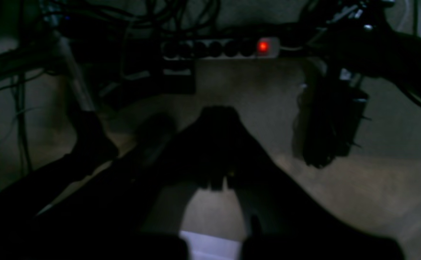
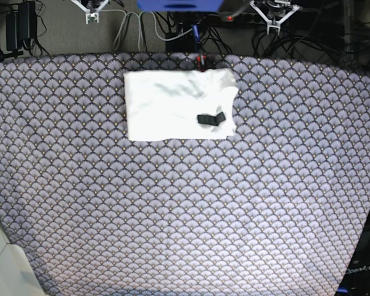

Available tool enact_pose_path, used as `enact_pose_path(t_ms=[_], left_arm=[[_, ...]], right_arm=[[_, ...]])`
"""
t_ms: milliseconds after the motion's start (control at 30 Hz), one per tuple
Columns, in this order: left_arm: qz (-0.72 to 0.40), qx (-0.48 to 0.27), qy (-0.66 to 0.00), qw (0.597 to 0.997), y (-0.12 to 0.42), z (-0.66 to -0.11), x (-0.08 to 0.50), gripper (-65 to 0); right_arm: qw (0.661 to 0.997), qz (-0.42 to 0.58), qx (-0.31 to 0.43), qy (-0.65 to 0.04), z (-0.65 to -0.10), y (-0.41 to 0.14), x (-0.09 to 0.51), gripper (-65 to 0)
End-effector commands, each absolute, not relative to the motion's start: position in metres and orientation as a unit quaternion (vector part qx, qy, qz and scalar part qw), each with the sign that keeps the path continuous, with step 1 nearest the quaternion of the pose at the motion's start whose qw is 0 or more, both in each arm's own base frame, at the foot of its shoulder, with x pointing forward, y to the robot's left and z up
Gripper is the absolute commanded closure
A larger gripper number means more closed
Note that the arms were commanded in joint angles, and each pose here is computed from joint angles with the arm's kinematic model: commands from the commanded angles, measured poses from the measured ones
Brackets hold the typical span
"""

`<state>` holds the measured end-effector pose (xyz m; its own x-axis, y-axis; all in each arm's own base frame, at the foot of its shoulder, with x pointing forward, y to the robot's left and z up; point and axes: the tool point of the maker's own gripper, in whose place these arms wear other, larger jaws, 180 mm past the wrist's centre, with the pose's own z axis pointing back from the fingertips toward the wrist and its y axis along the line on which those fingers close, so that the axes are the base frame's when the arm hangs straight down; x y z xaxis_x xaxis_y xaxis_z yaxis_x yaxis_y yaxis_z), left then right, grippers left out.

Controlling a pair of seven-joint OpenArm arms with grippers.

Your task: Fold the T-shirt properly

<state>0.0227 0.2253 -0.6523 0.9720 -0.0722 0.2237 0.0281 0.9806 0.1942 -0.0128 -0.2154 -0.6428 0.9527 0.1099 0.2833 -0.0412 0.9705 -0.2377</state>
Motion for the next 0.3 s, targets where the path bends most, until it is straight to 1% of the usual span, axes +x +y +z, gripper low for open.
enact_pose_path(t_ms=[0,67,267], left_arm=[[-0.025,0.102,-0.12,0.987,0.23,-0.651,0.025,-0.3],[-0.025,0.102,-0.121,0.987,0.23,-0.651,0.026,-0.3],[-0.025,0.102,-0.125,0.987,0.23,-0.651,0.031,-0.3]], right_arm=[[0.977,0.054,-0.137,-0.155,-0.64,-0.22,-0.011,0.0],[0.972,0.074,-0.159,-0.156,-0.639,-0.221,-0.005,0.0],[0.971,0.087,-0.157,-0.158,-0.64,-0.209,-0.004,0.0]])
